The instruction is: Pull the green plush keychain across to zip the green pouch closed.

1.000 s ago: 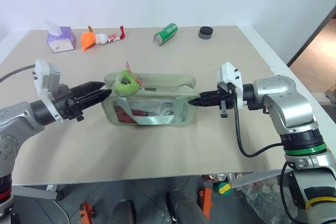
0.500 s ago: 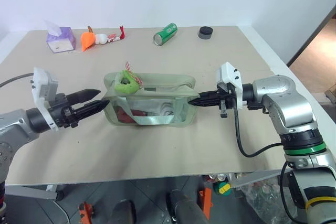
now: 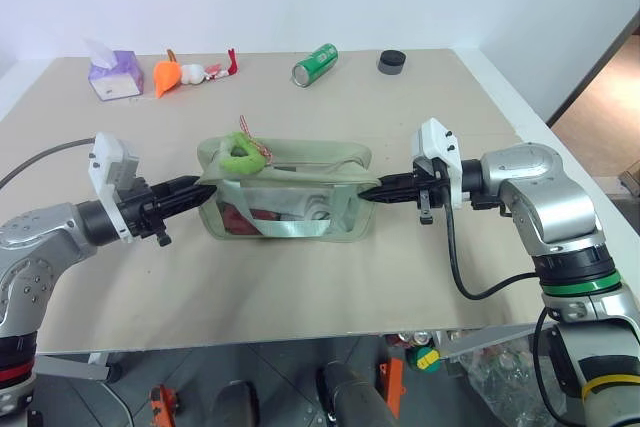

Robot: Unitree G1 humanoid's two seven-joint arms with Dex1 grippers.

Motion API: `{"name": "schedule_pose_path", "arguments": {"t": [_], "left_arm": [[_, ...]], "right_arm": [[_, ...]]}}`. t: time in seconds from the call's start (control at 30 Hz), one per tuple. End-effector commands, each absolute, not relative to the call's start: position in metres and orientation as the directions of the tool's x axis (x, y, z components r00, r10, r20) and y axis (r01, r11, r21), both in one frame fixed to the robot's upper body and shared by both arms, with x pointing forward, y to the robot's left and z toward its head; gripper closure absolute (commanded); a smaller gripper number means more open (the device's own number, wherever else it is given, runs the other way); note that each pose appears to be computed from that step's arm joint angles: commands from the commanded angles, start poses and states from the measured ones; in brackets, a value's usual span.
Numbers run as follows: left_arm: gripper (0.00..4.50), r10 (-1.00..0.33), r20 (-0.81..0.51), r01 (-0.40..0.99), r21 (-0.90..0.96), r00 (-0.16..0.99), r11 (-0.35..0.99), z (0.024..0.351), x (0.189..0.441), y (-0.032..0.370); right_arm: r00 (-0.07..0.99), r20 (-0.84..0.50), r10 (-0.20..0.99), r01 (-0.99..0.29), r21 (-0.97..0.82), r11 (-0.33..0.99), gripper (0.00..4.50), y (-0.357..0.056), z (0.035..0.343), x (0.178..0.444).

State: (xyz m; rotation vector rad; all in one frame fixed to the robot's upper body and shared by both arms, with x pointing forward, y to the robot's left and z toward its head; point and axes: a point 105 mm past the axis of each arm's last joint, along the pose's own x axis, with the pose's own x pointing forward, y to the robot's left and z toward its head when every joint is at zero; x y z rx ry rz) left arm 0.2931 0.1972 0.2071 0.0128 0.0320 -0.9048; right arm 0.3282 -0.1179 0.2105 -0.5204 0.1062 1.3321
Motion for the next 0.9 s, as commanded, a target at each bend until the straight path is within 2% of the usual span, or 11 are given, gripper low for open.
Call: {"name": "schedule_pose_path", "arguments": {"t": [0.03,0.4,0.73,0.8,0.9], "left_arm": [[4.47,-0.800,0.021,0.800,0.031,0.599,0.599,0.225,0.287,0.197],[4.47,-0.821,0.007,0.820,0.011,0.572,0.572,0.223,0.270,0.188],[4.47,-0.776,-0.048,0.777,0.001,0.628,0.629,0.202,0.275,0.193],[4.50,-0.769,-0.055,0.771,0.006,0.636,0.637,0.198,0.277,0.194],[4.50,-0.769,-0.057,0.770,0.008,0.637,0.638,0.195,0.278,0.193]], "right_arm": [[0.232,-0.366,0.901,-0.942,-0.314,0.115,4.50,-0.114,0.213,0.324],[0.225,-0.361,0.905,-0.944,-0.309,0.112,4.50,-0.114,0.215,0.324],[0.237,-0.364,0.901,-0.943,-0.308,0.124,4.50,-0.114,0.214,0.327],[0.256,-0.360,0.897,-0.943,-0.295,0.151,3.72,-0.115,0.213,0.331],[0.255,-0.351,0.901,-0.947,-0.277,0.160,2.80,-0.117,0.216,0.331]]}}
